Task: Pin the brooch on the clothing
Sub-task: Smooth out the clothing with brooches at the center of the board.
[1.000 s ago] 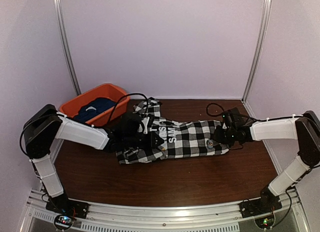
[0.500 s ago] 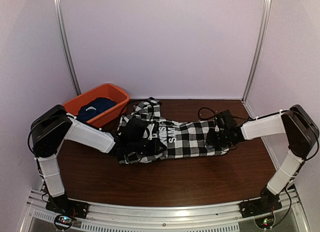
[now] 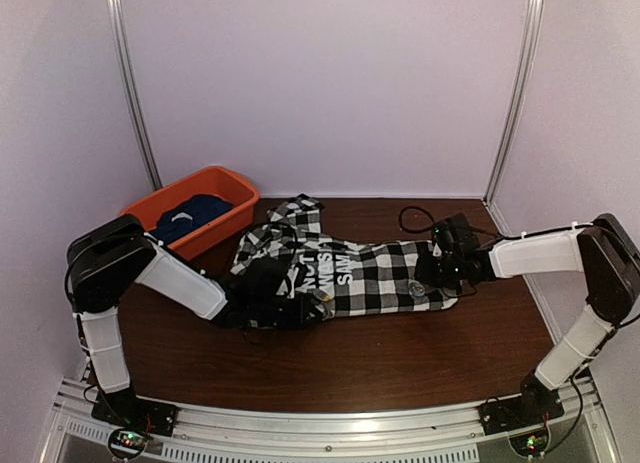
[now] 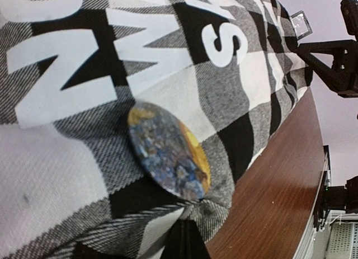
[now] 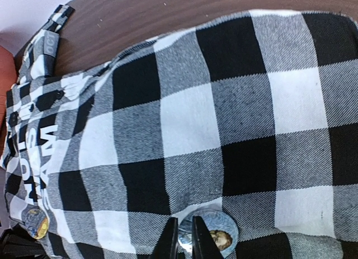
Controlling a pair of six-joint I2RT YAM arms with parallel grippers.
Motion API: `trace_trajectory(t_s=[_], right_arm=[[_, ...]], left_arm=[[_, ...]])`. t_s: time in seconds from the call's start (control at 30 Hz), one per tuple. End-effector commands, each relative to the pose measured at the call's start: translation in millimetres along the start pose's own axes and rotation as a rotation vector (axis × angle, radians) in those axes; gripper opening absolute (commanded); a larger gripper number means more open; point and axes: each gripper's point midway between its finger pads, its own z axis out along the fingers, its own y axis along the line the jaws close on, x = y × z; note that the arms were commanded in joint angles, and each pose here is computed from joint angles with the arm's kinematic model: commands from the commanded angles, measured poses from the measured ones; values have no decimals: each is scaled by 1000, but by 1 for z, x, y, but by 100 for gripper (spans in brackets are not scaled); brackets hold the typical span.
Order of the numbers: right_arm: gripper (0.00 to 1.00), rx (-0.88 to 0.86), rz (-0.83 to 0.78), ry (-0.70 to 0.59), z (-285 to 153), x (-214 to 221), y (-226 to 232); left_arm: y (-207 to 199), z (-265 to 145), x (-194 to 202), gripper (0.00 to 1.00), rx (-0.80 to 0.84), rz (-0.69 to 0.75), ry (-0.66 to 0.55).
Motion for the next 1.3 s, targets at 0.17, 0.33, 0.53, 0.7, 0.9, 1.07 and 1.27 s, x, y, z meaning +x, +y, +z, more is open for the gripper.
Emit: trace_trajectory(t_s=[0.17, 0.33, 0.53, 0.7, 0.9, 1.07, 1.27], right_arm=[[14, 21, -50, -90, -36, -25, 6], [15, 17, -43, -94, -39, -25, 6], [16, 21, -48, -87, -44, -21, 4], [17, 54, -58, -121, -57, -27, -2], [19, 30, -46, -144, -71, -34, 4], [21, 12, -52, -159, -84, -38, 9], [34, -26, -106, -198, -118, -40, 12]], left_arm=[[-64, -26, -52, 2, 185, 88, -159], [-68, -32, -79, 2, 96, 168, -229], [-39, -7, -78, 1, -30, 188, -176], [-17, 2, -53, 1, -51, 138, -112], [8, 5, -32, 0, -94, 94, -74], [6, 2, -32, 0, -75, 85, -84], [-38, -40, -64, 30, 42, 123, -188]])
